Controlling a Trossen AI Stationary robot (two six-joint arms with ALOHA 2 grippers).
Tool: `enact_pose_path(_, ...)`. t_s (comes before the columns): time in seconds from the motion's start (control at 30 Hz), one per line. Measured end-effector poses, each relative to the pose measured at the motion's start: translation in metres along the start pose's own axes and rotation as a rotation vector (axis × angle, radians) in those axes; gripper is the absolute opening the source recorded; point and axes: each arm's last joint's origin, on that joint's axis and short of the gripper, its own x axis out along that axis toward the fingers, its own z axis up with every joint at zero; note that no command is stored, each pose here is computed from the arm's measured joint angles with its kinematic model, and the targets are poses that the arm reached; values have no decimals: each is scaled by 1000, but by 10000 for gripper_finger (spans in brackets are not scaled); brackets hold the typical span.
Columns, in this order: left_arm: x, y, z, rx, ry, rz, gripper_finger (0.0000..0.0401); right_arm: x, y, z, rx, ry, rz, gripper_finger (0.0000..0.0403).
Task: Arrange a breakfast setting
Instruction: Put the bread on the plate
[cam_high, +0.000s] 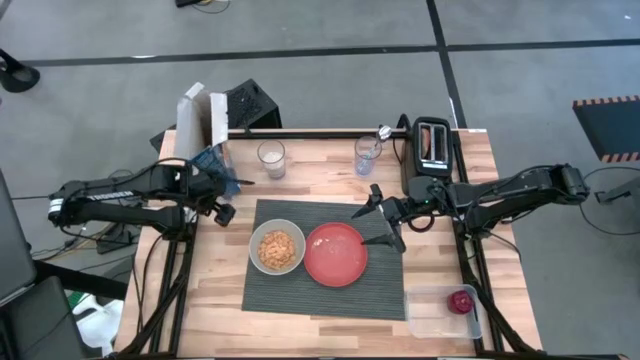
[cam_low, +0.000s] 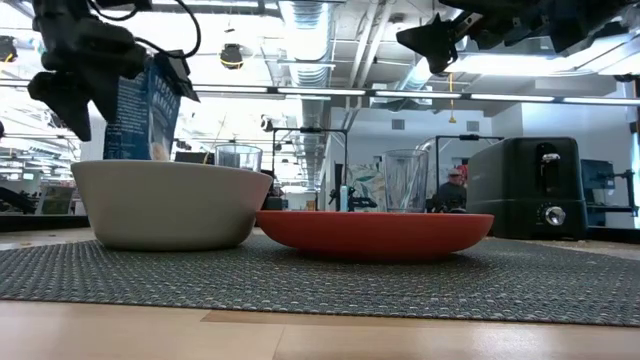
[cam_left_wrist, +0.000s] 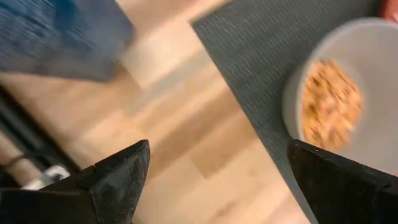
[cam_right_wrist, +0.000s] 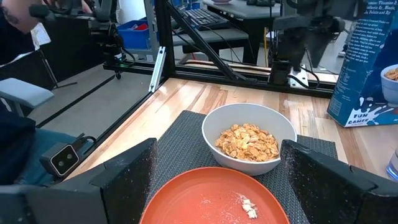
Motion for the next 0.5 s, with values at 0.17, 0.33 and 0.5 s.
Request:
enact_pose_path(0.17, 0, -6, -7, 24, 75, -73, 364, 0, 0, 0, 0, 0, -6, 366)
enact_pose_path(0.33, -2, -22, -11, 83, 45, -172, 364, 0, 0, 0, 1, 1, -8, 366)
enact_pose_path(0.5, -8, -49, -16, 182, -68, -348, 364, 0, 0, -1, 23, 8, -8, 366)
